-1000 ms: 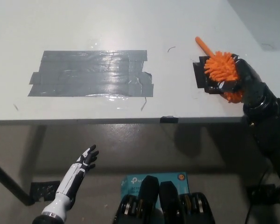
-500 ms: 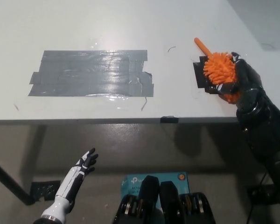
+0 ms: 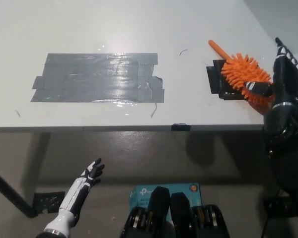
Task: A person hands an oraange duster to the robot and the robot grabs it with its right hand and places it on the black marked spot infron tof it on the desk
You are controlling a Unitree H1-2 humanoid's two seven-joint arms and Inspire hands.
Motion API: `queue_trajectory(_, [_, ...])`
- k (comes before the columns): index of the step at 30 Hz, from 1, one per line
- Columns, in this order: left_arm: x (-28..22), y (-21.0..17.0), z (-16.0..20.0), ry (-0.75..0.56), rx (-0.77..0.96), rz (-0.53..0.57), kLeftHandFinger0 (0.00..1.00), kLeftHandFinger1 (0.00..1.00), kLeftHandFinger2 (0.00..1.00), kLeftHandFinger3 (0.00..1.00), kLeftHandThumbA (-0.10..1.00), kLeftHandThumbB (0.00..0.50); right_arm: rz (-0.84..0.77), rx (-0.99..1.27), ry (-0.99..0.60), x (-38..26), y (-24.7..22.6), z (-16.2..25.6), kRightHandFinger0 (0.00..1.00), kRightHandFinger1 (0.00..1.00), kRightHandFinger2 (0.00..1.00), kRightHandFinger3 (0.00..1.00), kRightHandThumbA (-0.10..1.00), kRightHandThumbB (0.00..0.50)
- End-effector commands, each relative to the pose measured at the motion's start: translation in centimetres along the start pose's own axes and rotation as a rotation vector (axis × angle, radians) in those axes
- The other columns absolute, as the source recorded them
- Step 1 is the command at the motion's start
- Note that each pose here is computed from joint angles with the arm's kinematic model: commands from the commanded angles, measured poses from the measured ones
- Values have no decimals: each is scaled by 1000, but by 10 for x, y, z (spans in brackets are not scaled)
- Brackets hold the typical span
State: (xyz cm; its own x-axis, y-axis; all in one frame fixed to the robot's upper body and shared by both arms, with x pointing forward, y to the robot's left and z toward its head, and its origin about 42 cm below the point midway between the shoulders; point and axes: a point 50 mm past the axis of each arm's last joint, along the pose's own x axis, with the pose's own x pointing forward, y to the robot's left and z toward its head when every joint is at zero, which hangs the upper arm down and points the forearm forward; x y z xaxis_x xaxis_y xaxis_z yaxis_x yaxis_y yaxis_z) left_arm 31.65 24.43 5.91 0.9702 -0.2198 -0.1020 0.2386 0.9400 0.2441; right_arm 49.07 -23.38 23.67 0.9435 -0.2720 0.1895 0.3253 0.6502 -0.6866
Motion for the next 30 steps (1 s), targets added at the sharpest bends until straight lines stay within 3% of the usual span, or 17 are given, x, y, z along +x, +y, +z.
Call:
queue_trajectory(1, [8, 10, 13, -59, 26, 20, 1000, 1000, 1000, 1000, 1000, 176, -477, 141, -509, -97, -107, 69, 1000, 1000, 1000, 1000, 1000, 336])
queue_trajectory(4, [9, 11, 13, -54, 34, 25, 1000, 1000, 1000, 1000, 1000, 185, -433, 199, -554, -130, -105, 62, 1000, 1000, 1000, 1000, 1000, 344])
queue_trajectory(6, [9, 12, 15, -57, 31, 20, 1000, 1000, 1000, 1000, 1000, 164, -393, 231, -597, -151, -105, 58, 1000, 1000, 1000, 1000, 1000, 318])
queue_trajectory(10, [20, 16, 25, -82, 17, 9, 1000, 1000, 1000, 1000, 1000, 136, -360, 274, -670, -179, -102, 55, 1000, 1000, 1000, 1000, 1000, 326])
queue_trajectory(14, [30, 18, 33, -94, 16, 7, 1000, 1000, 1000, 1000, 1000, 142, -323, 285, -705, -193, -95, 52, 1000, 1000, 1000, 1000, 1000, 326])
queue_trajectory(26, [49, 20, 45, -136, 17, -3, 1000, 1000, 1000, 1000, 1000, 121, -95, 276, -581, -181, -20, -6, 1000, 1000, 1000, 1000, 890, 236])
queue_trajectory(30, [52, 20, 48, -146, 16, 3, 1000, 1000, 1000, 1000, 1000, 125, -6, 305, -516, -172, -4, -18, 1000, 1000, 1000, 1000, 889, 242])
